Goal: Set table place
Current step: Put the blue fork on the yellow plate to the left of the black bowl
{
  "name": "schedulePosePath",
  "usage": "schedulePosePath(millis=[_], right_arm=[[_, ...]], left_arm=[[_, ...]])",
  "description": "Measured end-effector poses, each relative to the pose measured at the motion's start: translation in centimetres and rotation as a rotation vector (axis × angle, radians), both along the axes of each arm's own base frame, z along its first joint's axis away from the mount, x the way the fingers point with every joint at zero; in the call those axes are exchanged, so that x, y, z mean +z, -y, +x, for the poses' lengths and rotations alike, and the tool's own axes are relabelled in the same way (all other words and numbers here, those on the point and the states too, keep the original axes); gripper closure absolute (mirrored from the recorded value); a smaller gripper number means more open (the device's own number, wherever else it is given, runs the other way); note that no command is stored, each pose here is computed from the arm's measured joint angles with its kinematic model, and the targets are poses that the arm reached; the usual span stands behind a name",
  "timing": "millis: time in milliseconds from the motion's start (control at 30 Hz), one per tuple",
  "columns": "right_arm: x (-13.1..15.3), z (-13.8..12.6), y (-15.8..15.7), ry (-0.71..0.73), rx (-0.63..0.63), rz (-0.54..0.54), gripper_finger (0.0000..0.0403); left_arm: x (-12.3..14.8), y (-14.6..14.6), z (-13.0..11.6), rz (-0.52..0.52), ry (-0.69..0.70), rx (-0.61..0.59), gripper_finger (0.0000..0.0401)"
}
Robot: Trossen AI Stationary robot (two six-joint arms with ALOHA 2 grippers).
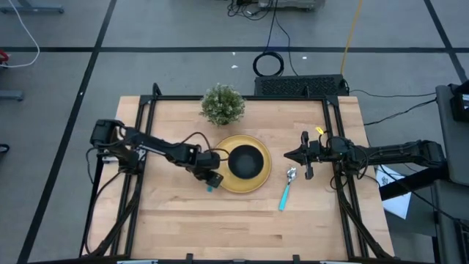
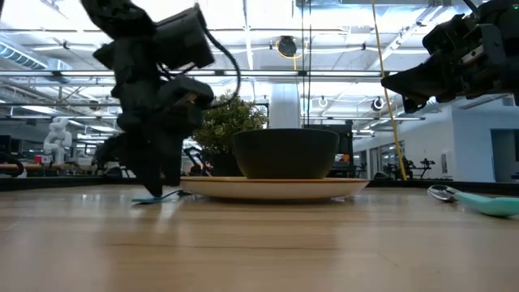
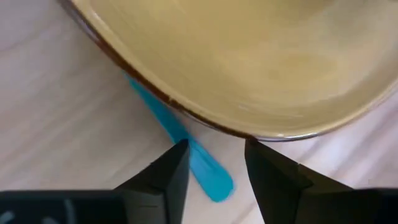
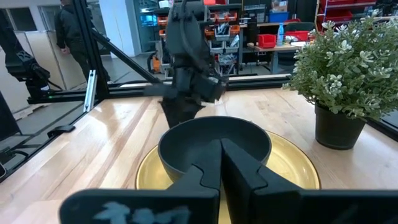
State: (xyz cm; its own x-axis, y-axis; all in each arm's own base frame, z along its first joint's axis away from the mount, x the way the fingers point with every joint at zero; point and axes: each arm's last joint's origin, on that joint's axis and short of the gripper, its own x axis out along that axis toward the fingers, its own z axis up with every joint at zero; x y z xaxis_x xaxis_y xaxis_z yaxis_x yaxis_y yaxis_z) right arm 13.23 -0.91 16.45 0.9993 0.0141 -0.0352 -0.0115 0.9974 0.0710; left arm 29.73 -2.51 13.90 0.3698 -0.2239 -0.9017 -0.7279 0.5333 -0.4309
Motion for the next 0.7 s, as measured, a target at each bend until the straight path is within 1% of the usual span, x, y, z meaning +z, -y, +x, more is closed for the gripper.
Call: schedulePosePath(millis=[133,300,433,600,700], right_arm=[[0.0,0.0,0.0,0.000,0.000,0.010,0.0403],[0.0,0.0,0.0,0.000,-0.001,0.018,0.0403],[0.0,0.0,0.0,0.000,-0.001,0.018,0.0403],[0.0,0.0,0.0,0.001,-0.001,0.018,0.0403],[0.1,0.0,0.0,0.008,0.000,0.018,0.0403]], left_arm=[[-1.1,0.7,1.1,0.030,-0.146,-0.082,0.0240],[-1.6,1.4,2.6,0.053,-0.215,-0.158,0.0240],[-1.0,1.6,3.1,0.121,-0.236,-0.165,0.0240],[0.9,1.6,3.4,0.217,-0.285,-0.173,0.0240],[1.8,1.6,3.6,0.250,-0.304,-0.170,0.0240]])
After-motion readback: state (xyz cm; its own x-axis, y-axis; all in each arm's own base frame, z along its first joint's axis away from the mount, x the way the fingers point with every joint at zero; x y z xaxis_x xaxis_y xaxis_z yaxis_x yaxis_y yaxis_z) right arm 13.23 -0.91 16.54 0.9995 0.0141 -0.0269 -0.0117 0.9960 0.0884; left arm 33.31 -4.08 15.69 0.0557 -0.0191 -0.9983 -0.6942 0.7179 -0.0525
